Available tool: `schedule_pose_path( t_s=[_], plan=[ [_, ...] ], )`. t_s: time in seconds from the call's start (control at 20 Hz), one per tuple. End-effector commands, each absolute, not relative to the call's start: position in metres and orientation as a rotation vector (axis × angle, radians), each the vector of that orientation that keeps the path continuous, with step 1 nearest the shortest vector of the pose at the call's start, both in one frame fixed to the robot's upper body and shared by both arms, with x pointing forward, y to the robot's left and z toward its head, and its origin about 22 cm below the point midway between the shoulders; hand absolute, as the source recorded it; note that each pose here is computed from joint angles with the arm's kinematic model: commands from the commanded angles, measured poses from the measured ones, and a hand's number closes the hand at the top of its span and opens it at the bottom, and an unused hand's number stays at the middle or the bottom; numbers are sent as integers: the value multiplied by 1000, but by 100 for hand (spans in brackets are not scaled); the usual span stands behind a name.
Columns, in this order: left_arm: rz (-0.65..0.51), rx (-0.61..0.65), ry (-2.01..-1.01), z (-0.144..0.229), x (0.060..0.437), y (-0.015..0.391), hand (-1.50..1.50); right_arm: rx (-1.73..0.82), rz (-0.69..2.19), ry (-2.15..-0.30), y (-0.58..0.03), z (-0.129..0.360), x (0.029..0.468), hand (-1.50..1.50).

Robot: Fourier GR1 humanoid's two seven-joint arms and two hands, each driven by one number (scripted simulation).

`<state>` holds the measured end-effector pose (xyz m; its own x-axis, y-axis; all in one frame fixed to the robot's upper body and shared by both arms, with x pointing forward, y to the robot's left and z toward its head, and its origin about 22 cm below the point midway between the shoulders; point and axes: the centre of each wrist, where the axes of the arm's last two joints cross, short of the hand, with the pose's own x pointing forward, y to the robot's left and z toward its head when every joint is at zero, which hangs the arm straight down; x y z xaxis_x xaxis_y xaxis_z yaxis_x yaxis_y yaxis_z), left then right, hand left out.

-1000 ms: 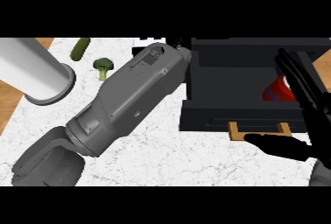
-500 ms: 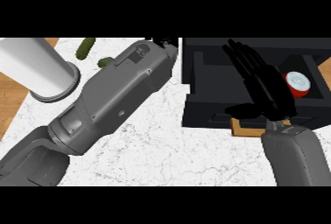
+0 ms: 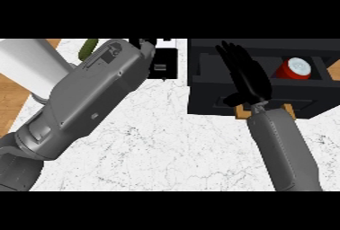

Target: Pick up the can, place it into the drawer and close the drawer

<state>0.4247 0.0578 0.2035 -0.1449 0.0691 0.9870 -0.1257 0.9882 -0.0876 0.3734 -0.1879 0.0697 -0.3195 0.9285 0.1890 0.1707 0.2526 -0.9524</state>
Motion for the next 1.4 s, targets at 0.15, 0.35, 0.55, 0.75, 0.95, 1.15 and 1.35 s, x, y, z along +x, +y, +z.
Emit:
schedule_pose_path(
  t_s=[0.15, 0.35, 0.55, 0.75, 0.95, 1.15, 1.35],
  plan=[
    [173, 43, -1713, 207, 418, 69, -150, -1152, 1153, -1636, -205, 28, 396, -150],
    [156, 41, -1706, 209, 406, 77, -150, -1188, 1127, -1627, -205, 26, 407, -150],
    [171, 20, -1722, 211, 407, 94, -150, -1239, 1084, -1639, -201, 30, 418, -150],
    [163, 58, -1714, 217, 403, 95, -150, -1260, 1081, -1668, -203, 29, 424, -150],
    [178, 66, -1725, 227, 406, 105, -150, -1323, 1071, -1672, -201, 41, 436, -150],
    [147, 48, -1722, 220, 396, 112, -150, -1376, 999, -1685, -200, 64, 448, -150],
    [165, 40, -1737, 232, 394, 116, -150, -1387, 1033, -1677, -196, 74, 455, -150]
  ],
)
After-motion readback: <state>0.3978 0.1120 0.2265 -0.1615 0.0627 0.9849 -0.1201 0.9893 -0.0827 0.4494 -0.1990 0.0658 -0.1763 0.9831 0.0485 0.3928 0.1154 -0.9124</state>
